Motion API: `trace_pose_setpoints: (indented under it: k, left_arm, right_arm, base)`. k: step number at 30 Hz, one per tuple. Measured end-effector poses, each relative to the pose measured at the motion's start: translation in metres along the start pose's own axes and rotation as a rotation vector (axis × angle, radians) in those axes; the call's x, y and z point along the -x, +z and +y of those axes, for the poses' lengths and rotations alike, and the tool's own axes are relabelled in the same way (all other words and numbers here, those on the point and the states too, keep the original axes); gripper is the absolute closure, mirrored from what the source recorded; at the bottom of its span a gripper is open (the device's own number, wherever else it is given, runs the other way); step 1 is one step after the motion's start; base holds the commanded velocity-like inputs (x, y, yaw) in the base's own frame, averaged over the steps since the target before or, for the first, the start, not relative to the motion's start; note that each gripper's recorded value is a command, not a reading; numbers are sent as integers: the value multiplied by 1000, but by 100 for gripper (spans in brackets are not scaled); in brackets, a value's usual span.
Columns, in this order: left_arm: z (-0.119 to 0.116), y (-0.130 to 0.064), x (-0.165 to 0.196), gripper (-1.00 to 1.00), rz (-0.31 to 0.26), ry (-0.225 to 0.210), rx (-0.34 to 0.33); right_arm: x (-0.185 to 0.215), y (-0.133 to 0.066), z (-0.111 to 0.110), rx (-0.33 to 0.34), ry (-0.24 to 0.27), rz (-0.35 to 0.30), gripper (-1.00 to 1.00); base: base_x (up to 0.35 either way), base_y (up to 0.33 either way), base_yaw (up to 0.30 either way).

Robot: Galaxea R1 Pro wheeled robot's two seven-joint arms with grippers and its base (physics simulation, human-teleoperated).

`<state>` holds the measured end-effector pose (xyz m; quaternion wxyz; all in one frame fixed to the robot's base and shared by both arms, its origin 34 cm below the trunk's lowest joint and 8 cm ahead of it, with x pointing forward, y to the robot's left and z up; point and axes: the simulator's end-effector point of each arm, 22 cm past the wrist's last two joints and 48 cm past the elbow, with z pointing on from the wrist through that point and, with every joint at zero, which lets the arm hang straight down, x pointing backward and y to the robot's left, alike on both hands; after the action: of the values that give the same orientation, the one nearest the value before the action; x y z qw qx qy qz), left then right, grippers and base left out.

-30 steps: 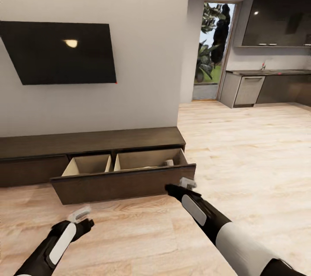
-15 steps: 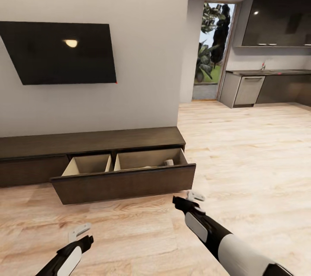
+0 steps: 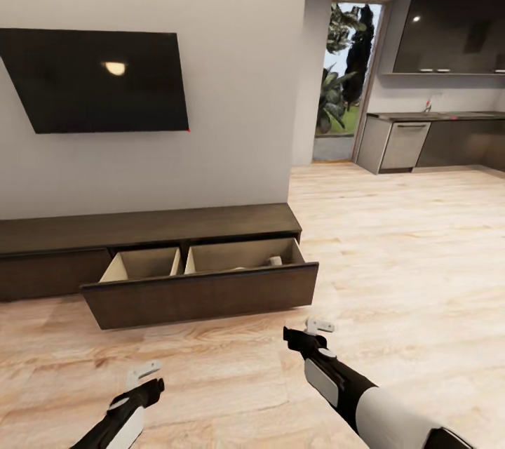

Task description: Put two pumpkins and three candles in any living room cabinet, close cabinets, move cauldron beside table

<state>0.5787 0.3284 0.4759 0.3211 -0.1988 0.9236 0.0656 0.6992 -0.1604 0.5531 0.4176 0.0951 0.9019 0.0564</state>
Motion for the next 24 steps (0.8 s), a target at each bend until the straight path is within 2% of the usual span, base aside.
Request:
trace_pose_setpoints:
  k: [5,12,24]
  left_arm:
    - [-12,5,-9,-100,-27,41,-22]
    - [-11,14,-19,-100,-37,48,-25]
    - [-4,32,-35,-100,-43,53,-18]
  right_arm:
    - [-9,5,1,8,-38,-6,-100]
    - [-21,11,-3,7,-31,-44,-100]
    - [-43,22,-5,14,-34,-48,-100]
  base:
    - [0,0,0]
    - [0,0,0]
    - [0,0,0]
